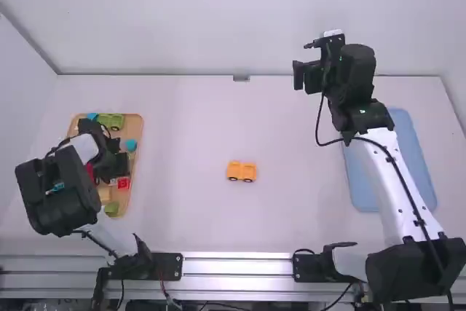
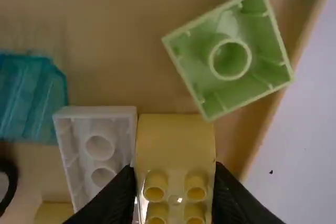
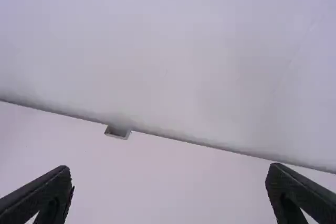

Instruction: Assemble lego blocks to make yellow taxi

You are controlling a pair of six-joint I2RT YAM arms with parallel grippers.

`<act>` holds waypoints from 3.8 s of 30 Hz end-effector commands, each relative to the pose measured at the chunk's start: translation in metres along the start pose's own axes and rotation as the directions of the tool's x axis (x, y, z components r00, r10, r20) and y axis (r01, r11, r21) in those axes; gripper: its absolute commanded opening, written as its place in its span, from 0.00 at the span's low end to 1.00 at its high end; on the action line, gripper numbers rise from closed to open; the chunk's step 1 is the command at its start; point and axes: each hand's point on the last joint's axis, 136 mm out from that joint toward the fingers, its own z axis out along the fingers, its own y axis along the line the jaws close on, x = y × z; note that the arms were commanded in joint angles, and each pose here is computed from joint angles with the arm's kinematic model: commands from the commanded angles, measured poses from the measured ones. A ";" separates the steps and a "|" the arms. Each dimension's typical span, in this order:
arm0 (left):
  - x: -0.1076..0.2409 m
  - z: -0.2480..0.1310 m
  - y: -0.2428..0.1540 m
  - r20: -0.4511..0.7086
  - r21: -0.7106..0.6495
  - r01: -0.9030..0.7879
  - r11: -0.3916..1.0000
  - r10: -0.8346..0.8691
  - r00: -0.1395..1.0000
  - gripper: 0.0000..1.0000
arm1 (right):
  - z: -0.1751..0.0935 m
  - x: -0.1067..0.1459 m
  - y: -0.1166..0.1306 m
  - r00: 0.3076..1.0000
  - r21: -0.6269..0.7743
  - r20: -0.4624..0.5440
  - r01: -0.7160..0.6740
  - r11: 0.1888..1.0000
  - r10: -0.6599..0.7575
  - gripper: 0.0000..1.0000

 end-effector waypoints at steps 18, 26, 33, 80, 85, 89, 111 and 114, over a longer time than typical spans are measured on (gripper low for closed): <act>-0.012 -0.010 -0.006 0.003 0.039 0.079 0.996 -0.079 0.997 0.43 | -0.003 -0.017 -0.002 0.999 0.007 0.035 -0.004 1.000 0.003 0.98; -0.006 -0.009 -0.009 -0.021 0.043 0.073 0.996 -0.072 0.997 0.39 | -0.003 -0.017 -0.001 0.999 0.006 0.035 -0.003 1.000 0.003 0.98; 0.005 -0.002 -0.010 -0.046 0.043 0.072 0.996 -0.071 0.996 0.38 | -0.003 -0.017 -0.001 0.999 0.006 0.035 -0.004 1.000 0.003 0.98; -0.014 -0.005 -0.005 0.030 -0.053 0.139 0.989 -0.138 0.990 0.22 | -0.003 -0.016 -0.001 0.998 0.005 0.035 -0.045 0.999 0.045 0.98; -0.023 -0.033 -0.021 0.033 -0.067 0.190 0.979 -0.188 0.982 0.07 | -0.003 -0.017 -0.001 0.998 0.005 0.036 -0.044 0.999 0.044 0.98; -0.036 -0.055 -0.050 0.091 -0.055 0.217 0.975 -0.211 0.973 0.02 | -0.003 -0.016 -0.001 0.998 0.005 0.035 -0.045 0.999 0.045 0.98; -0.004 -0.094 -0.237 -0.027 0.223 0.693 0.686 -0.706 0.708 0.07 | -0.003 -0.011 -0.001 0.999 0.005 0.013 -0.046 0.999 0.046 0.98; -0.004 -0.095 -0.244 -0.054 0.244 0.703 0.668 -0.715 0.697 0.07 | -0.003 -0.011 -0.001 0.999 0.004 0.013 -0.046 0.999 0.046 0.98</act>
